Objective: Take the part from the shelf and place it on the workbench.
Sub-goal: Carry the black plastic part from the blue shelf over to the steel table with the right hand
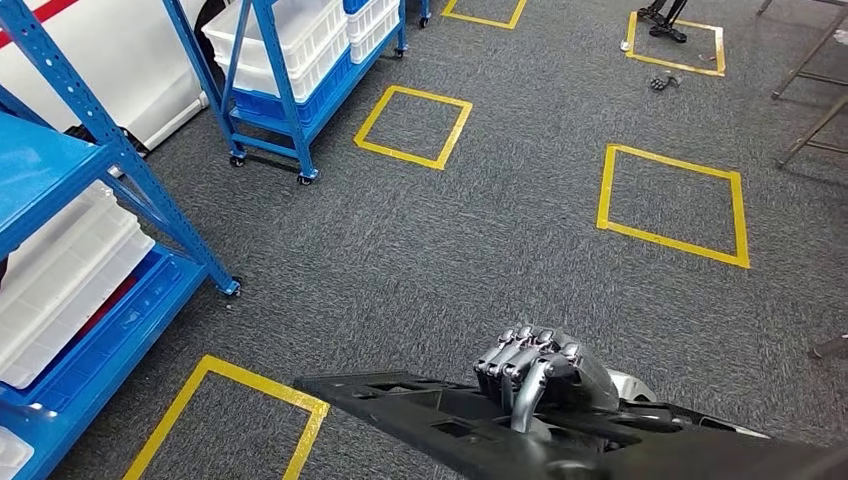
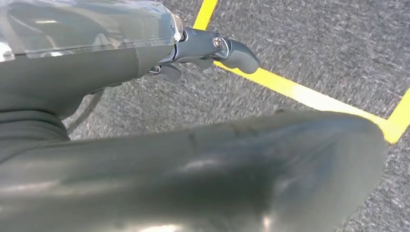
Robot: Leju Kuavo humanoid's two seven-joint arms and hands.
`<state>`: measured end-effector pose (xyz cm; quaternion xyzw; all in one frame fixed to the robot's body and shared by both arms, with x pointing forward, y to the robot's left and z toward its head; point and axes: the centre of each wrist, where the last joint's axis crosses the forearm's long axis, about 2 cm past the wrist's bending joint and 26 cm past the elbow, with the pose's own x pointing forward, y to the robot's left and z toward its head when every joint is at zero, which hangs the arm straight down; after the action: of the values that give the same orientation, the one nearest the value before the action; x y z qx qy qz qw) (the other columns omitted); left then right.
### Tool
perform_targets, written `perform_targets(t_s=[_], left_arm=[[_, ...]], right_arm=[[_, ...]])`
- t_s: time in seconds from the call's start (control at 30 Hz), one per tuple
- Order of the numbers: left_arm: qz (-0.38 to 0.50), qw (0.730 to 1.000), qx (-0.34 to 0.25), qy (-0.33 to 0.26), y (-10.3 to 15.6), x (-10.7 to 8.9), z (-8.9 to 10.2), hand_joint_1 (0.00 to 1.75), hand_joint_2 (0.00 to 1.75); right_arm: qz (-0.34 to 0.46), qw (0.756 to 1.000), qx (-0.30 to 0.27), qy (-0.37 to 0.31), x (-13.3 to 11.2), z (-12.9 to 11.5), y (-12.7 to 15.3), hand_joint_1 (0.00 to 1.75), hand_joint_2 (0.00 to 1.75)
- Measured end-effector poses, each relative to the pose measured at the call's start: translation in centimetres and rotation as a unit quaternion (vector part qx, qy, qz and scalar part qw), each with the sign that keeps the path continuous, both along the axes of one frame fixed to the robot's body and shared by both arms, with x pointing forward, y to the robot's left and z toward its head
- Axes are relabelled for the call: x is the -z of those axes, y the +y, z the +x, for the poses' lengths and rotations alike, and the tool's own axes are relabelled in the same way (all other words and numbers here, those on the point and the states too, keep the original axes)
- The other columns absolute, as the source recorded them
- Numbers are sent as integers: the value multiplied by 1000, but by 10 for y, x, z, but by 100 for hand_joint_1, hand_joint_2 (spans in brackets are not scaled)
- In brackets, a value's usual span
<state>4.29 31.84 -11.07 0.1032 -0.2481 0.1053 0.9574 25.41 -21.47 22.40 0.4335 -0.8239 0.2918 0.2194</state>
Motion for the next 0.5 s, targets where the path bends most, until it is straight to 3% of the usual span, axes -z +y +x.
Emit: perform_targets(t_s=[0.3, 0.5], left_arm=[[13, 1000, -13, 15, 8, -1, 4, 0, 0], [18, 1000, -11, 8, 12, -2, 8, 0, 0]], right_arm=[[23, 999, 4, 31, -18, 22, -15, 175, 175], [21, 999, -6, 23, -27, 26, -6, 175, 175]])
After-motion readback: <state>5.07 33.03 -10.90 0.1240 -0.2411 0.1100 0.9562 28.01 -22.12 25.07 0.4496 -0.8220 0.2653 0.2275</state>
